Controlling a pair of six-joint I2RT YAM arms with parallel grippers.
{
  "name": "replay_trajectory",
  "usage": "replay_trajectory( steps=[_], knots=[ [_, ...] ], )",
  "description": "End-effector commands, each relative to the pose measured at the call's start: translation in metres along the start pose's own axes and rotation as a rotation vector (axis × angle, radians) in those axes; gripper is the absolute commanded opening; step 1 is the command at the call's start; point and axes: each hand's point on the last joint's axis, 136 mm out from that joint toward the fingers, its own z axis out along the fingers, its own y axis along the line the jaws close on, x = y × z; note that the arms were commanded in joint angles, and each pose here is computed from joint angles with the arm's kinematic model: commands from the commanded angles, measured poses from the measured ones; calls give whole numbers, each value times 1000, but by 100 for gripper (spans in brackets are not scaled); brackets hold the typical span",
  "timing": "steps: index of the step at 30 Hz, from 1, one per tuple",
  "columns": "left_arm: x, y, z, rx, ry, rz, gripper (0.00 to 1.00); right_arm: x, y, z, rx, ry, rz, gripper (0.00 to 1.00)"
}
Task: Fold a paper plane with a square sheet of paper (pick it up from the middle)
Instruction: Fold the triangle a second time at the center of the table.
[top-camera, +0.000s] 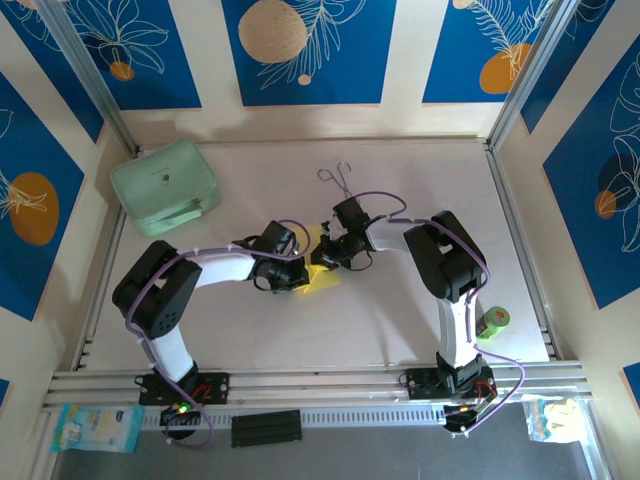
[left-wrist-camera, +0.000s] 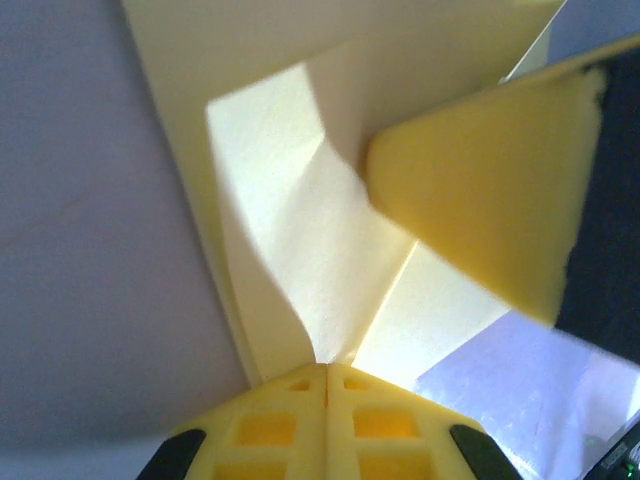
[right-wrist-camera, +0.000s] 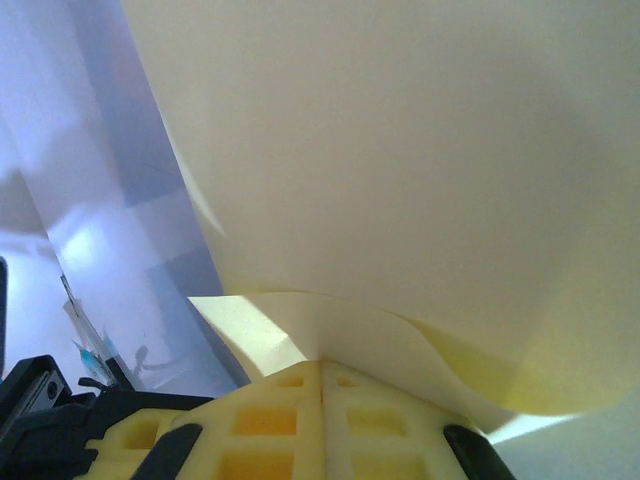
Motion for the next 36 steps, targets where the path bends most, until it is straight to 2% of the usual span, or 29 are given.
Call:
replay_trajectory(
  steps=[1,7,12,16,27,36],
  knots=[
    [42,30,-4,-98,139,-14,0,20,-67,15,208,53,153,3],
    [38,24,-24,-127,107,34,0,21,-65,15,207,56,152,3],
    [9,-14,-43,-33,-26,66,0,20,-62,14,200,56,151,3],
    [-6,-30,-36,54,-86,20,0,18,-61,14,197,54,151,3],
    [-19,-22,-7,40,-89,-43,0,18,-58,13,188,52,152,2],
    [-6,11,2,-72,-51,-59,0,9,-37,5,136,30,138,3]
  ],
)
